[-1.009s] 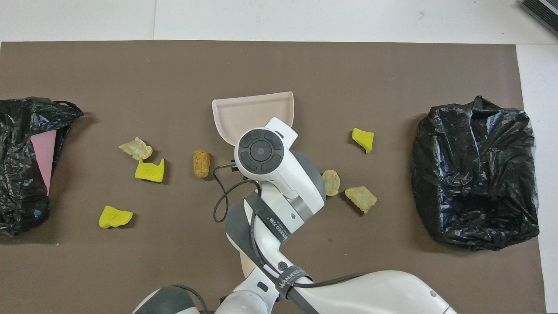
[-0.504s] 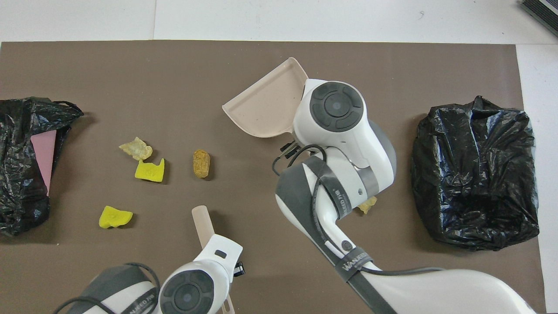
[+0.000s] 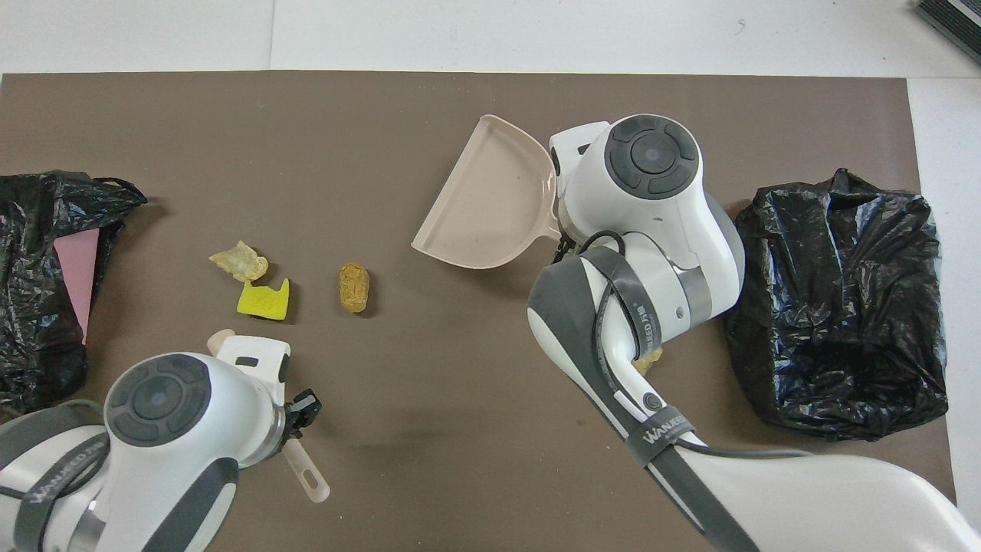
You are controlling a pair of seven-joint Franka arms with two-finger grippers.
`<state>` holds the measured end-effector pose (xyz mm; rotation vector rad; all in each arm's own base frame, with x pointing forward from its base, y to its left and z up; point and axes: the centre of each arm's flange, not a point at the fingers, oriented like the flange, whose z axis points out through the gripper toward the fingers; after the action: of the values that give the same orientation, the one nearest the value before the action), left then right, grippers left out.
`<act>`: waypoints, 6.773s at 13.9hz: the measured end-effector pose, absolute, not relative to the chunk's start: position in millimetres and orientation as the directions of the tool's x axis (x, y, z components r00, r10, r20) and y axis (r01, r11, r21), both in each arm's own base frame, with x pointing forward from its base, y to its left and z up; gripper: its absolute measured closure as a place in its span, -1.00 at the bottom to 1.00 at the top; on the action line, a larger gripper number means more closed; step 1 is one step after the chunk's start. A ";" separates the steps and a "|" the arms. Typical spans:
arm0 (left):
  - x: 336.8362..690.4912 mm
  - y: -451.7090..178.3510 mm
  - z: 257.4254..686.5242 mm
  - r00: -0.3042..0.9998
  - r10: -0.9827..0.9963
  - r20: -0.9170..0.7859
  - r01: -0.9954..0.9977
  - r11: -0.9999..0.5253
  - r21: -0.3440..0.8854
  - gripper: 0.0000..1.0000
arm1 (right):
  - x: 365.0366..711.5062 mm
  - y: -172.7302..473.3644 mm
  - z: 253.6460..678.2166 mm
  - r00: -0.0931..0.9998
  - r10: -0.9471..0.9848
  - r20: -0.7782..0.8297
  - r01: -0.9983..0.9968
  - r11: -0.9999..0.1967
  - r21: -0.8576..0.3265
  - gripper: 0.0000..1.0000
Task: Sweep and dump trash in bin
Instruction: 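Lift the dustpan with the right gripper while the left gripper grasps the brush, then sweep the yellow pieces into the dustpan with the left gripper's brush, then carry the filled dustpan with the right gripper toward the black bag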
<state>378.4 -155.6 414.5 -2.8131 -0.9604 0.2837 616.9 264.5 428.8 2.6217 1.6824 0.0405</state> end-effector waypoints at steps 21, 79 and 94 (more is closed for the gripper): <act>462.1 -84.9 359.8 0.915 0.398 -0.073 0.399 -0.917 -0.003 0.50 | 611.5 300.2 370.9 -0.002 0.999 -0.043 0.999 0.004 0.038 0.37; 544.4 -214.4 390.8 0.993 0.030 -0.115 0.060 -0.961 0.271 0.50 | 591.3 293.2 354.3 0.065 0.998 -0.025 0.997 -0.066 -0.030 0.37; 303.3 -340.5 375.1 0.989 0.029 -0.148 0.038 -0.997 0.062 0.50 | 617.5 77.7 480.5 0.066 0.998 -0.005 0.998 -0.066 0.017 0.37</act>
<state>303.3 -340.5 375.1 -3.1972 -0.0539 0.2368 617.5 77.7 480.5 2.2817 2.1361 0.0131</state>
